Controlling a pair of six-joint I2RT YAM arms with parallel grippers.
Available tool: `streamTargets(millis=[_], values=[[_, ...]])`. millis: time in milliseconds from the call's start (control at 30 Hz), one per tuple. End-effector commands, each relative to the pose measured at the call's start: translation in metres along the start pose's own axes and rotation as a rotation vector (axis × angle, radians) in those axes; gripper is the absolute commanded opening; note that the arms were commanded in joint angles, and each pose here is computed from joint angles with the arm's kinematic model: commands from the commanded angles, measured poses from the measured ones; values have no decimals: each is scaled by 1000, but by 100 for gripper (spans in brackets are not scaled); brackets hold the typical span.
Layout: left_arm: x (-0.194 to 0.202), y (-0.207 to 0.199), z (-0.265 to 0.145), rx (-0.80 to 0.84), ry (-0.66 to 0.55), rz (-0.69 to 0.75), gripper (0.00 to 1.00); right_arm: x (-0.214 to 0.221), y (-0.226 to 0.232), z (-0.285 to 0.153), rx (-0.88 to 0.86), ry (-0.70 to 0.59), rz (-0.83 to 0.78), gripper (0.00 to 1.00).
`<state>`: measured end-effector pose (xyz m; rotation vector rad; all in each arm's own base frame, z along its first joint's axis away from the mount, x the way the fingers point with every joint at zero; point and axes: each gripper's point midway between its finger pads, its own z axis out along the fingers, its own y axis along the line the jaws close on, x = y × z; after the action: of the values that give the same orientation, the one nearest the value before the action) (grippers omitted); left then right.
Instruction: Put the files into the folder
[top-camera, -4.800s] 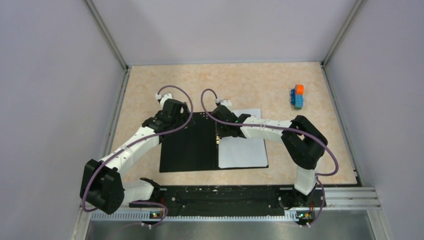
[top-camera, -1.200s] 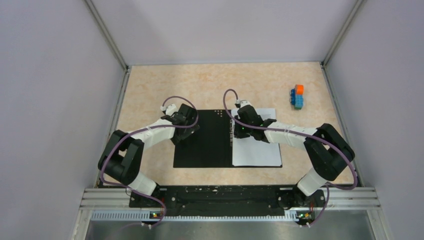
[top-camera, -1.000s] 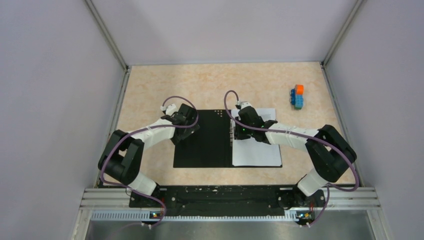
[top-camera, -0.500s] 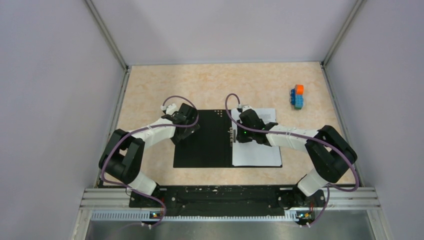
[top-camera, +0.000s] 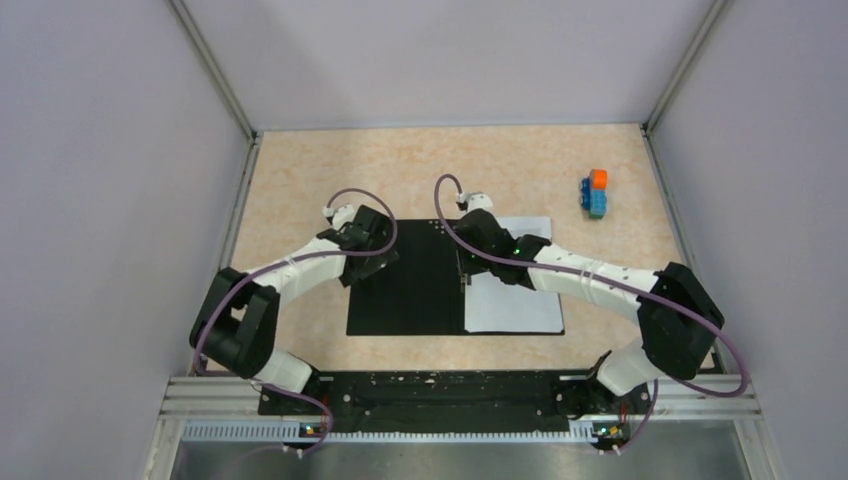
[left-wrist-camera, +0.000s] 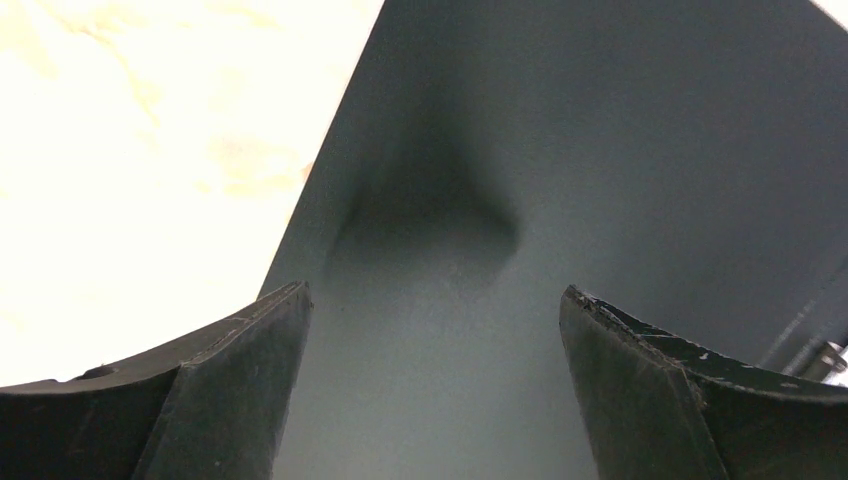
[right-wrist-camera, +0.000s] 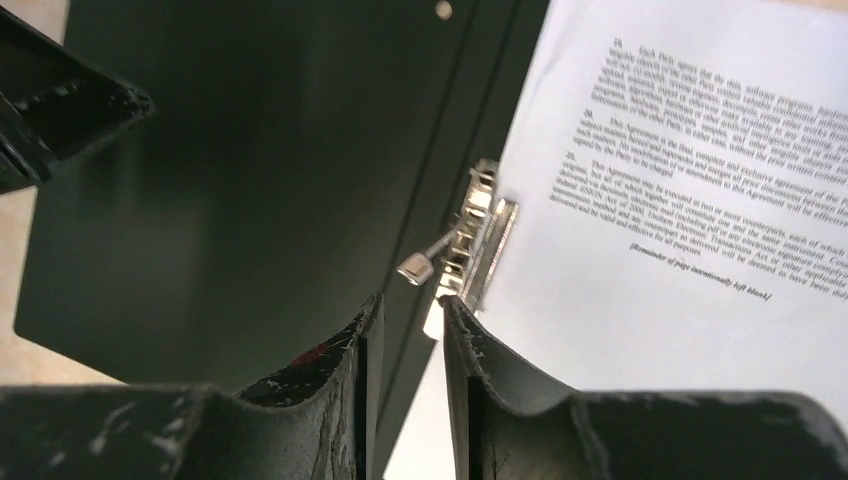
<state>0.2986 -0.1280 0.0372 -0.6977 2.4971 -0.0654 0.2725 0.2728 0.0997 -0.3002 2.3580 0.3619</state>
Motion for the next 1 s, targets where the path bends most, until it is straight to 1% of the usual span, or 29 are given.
streamTargets(millis=[0,67,300,567,800,967], values=[[-21,1,-25,35,-70,13,98,-21,5,-5,123,-33,-65,28],[-23,6,-27,29,-86,22,98,-22,6,0,156,-18,-98,29],[-23,32,-23,-21,-98,35,98,-18,14,13,183,40,-168,28],[-16,59,-13,-66,-87,11,98,-10,16,19,177,68,-188,27],[-14,64,-12,-72,-83,9,98,-3,11,19,178,74,-197,23],[-13,64,-12,-65,-76,4,98,2,7,18,166,80,-200,17]])
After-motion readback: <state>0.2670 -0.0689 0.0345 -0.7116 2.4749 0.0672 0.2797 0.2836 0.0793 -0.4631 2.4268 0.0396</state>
